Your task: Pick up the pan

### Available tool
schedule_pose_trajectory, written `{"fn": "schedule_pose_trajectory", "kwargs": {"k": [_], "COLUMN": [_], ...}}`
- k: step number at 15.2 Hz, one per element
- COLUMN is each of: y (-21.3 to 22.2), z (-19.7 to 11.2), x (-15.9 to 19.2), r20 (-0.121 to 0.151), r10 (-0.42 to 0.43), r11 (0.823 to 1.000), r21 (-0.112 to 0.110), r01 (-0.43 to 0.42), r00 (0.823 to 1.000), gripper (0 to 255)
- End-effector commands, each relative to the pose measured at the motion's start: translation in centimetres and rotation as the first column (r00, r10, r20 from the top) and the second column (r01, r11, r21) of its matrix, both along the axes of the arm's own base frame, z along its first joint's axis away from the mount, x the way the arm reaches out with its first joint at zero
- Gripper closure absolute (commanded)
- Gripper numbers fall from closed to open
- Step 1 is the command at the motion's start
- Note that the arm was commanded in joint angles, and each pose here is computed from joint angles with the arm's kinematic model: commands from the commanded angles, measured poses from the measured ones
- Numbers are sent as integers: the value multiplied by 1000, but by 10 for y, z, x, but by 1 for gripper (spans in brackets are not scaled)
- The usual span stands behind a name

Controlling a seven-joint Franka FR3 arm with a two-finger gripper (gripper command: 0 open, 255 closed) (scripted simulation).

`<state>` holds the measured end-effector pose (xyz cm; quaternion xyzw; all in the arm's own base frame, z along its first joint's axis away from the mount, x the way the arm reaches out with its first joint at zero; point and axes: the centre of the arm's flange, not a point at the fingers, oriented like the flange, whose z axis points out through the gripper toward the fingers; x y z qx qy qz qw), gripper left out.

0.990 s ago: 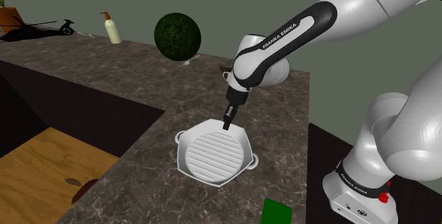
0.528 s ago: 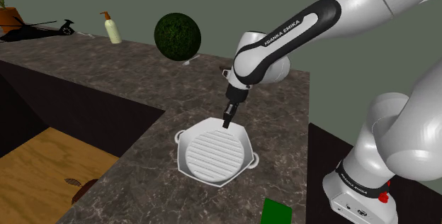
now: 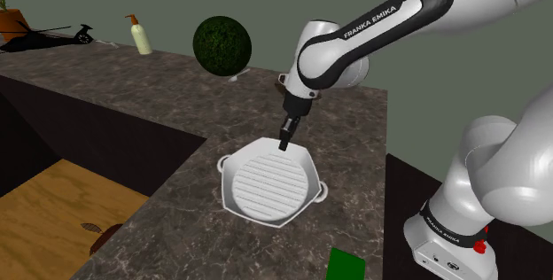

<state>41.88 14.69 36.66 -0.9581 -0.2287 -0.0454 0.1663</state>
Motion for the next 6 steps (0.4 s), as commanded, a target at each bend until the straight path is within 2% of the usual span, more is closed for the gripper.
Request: {"fn": "schedule_pose_trajectory", "kwargs": {"k": [1, 6], "y": [0, 0], "z": [11, 28], "x": [1, 1], "r20": [0, 0], "r10": [0, 0], "r11": [1000, 1000], "r21": [0, 0], "r01": [0, 0], "r00": [1000, 1000], "gripper": [255, 255]}}
